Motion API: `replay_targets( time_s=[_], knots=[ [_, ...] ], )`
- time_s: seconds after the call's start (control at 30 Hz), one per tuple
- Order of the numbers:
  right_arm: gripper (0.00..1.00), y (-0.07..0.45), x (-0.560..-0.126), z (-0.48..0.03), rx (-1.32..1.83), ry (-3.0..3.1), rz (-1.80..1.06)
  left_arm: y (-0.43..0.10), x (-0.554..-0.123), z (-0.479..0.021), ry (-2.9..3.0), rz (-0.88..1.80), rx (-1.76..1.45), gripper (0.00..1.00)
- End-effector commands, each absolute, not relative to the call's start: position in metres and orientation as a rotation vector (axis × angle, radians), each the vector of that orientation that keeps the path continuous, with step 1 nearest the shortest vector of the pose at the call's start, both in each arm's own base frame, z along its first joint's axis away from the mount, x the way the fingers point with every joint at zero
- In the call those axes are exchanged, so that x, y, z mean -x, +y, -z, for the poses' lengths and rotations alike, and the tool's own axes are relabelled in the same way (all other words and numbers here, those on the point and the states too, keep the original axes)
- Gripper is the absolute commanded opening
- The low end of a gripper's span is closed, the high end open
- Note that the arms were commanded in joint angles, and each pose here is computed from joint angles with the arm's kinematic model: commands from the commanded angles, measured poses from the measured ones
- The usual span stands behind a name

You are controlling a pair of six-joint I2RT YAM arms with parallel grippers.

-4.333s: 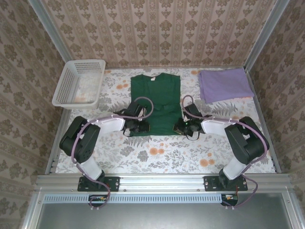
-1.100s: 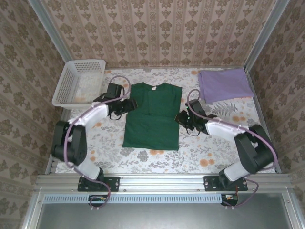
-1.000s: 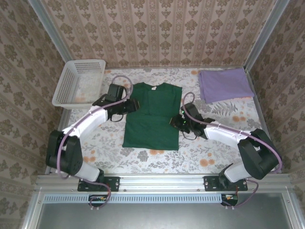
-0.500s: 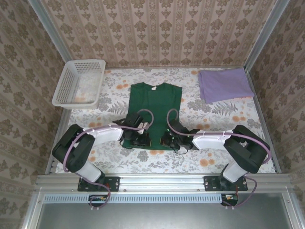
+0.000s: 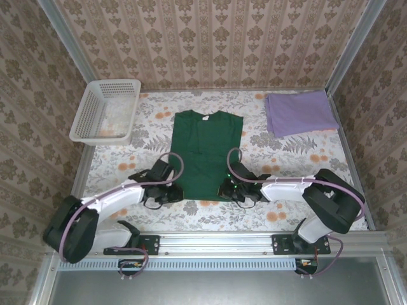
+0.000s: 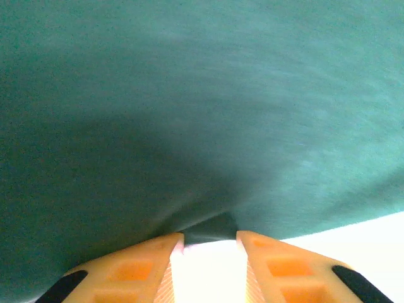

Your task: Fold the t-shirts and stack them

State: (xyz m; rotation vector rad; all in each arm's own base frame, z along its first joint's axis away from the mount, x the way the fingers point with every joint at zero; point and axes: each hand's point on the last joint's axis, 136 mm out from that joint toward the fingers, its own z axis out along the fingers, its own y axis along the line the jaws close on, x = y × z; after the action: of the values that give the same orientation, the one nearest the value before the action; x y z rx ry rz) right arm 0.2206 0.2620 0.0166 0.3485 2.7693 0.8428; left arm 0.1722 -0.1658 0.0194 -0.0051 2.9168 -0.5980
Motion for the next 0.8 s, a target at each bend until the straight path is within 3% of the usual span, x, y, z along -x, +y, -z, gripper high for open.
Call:
replay_targets(
  time_s=[0.0,0.23,0.33,0.47,0.57,0.77],
  knots=[
    [0.13,0.216,-0.191,0.015,-0.393,2.906,-0.611,-0.118,-0.164,-0.008,2.926,0.428,0.279,0.31],
    [0.20,0.214,-0.194,0.004,-0.395,2.879,-0.654,-0.109,-0.175,-0.042,2.770,0.578,0.392,0.37],
    [0.33,0.219,-0.195,-0.011,-0.389,2.841,-0.738,-0.111,-0.177,-0.054,2.749,0.605,0.377,0.45],
    [0.45,0.203,-0.195,-0.033,-0.424,2.764,-0.769,-0.135,-0.172,-0.055,2.784,0.787,0.328,0.46],
    [0.46,0.172,-0.190,-0.036,-0.457,2.761,-0.665,-0.152,-0.167,-0.053,2.827,0.880,0.243,0.43],
    [0.48,0.150,-0.175,-0.034,-0.411,2.837,-0.601,-0.166,-0.154,-0.042,2.931,0.748,0.103,0.42]
  ],
)
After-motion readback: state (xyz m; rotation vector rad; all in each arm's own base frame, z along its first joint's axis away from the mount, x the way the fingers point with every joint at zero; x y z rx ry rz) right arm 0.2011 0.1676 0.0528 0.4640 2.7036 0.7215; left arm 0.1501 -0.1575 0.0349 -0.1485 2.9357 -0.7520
